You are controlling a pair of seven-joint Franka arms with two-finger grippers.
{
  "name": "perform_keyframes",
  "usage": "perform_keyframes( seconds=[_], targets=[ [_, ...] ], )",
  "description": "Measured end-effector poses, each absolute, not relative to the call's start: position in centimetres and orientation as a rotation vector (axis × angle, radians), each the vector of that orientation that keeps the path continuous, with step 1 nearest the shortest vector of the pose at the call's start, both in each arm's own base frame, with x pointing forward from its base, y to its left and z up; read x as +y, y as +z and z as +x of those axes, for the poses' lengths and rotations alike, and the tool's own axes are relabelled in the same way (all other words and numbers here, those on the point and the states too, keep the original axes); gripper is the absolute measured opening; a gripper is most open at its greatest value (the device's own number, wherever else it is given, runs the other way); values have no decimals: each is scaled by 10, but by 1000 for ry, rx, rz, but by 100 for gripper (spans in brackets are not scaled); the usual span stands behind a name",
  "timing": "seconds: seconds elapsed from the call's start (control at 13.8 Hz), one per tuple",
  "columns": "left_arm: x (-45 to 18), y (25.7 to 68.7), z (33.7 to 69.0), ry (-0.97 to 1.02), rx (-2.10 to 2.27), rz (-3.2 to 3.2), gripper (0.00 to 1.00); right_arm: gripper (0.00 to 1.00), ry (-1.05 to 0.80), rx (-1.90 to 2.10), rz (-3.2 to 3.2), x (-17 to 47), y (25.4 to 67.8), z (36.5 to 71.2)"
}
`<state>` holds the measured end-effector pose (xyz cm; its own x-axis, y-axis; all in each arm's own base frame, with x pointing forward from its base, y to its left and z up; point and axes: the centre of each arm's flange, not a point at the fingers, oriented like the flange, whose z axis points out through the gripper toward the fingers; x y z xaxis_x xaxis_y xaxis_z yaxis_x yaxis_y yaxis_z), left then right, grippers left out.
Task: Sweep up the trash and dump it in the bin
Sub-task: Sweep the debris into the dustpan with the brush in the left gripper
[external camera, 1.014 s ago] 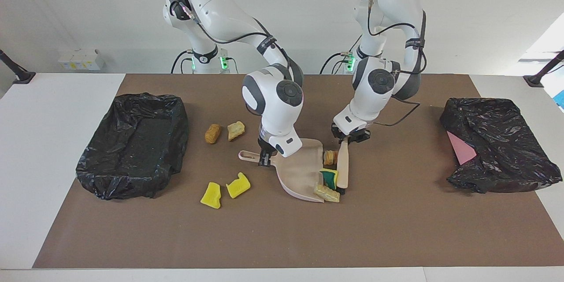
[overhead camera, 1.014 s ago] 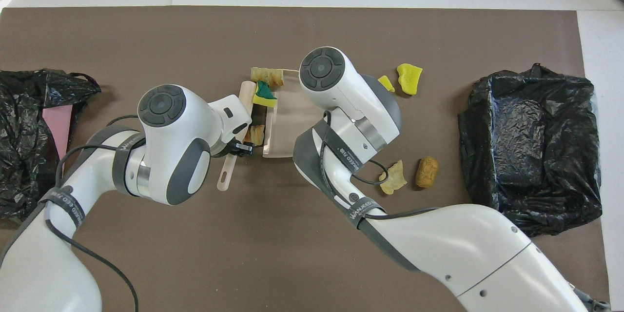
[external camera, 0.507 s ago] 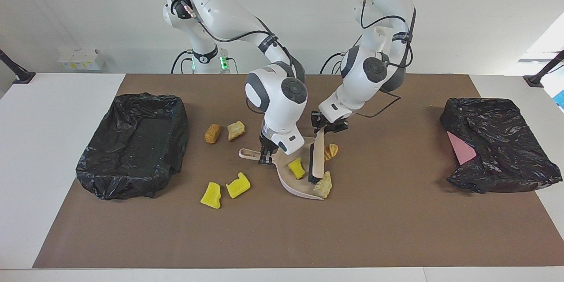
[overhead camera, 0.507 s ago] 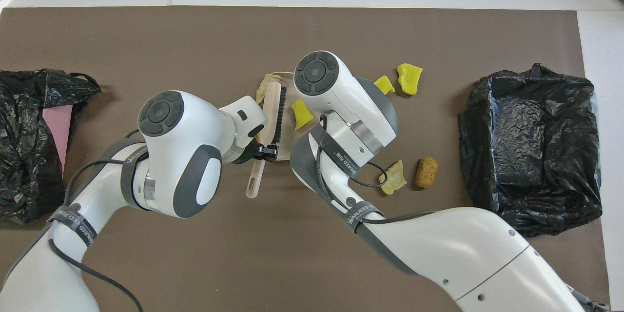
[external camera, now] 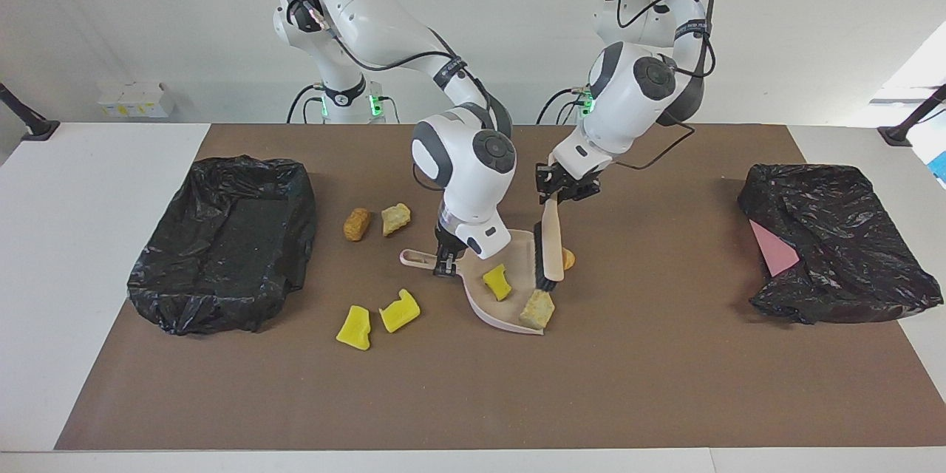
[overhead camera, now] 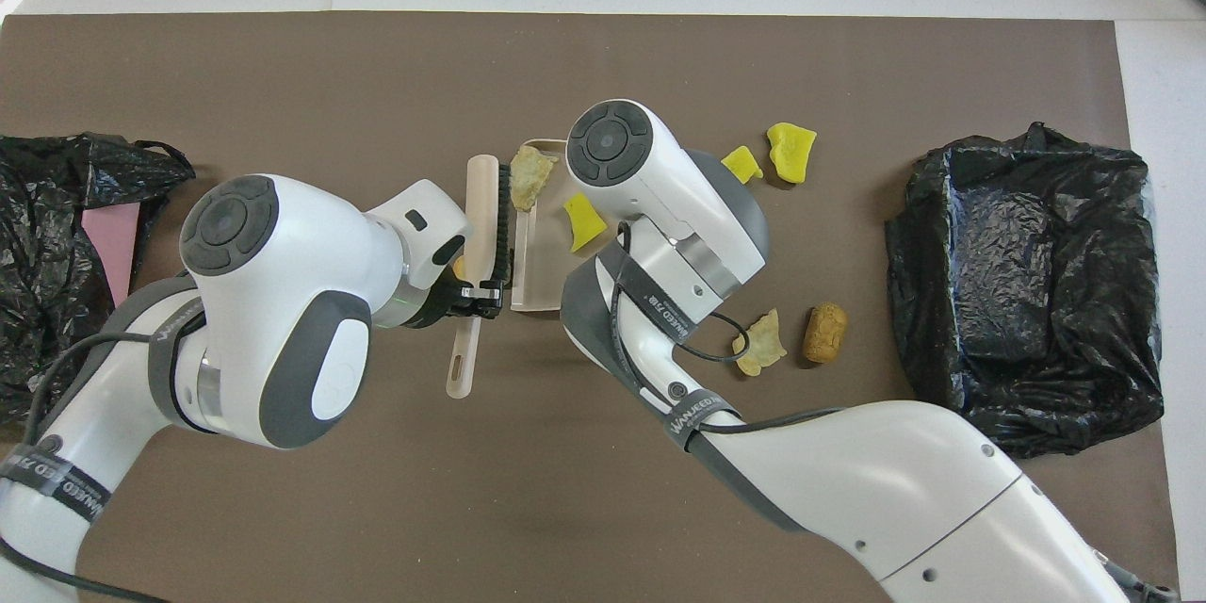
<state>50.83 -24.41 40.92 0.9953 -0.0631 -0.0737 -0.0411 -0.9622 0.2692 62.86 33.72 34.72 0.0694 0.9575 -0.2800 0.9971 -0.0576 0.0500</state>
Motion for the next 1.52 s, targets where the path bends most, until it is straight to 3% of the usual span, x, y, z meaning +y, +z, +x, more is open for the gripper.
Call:
perform_keyframes(
  seconds=[0.22, 0.43, 1.16, 1.52],
  targets=[
    [-181, 370, 510, -192, 35, 2946, 25, 31, -261, 1984, 2103, 337, 346, 626],
    [-160, 347, 506, -200, 83, 2969, 25, 31, -270, 1986, 2089, 337, 346, 622],
    [-303, 341, 461, -117, -46, 2819, 25, 31, -279, 1989, 2083, 337, 346, 619],
    [-284, 356, 482, -125, 49, 2779, 25, 31, -279, 1989, 2083, 337, 346, 619]
  ],
)
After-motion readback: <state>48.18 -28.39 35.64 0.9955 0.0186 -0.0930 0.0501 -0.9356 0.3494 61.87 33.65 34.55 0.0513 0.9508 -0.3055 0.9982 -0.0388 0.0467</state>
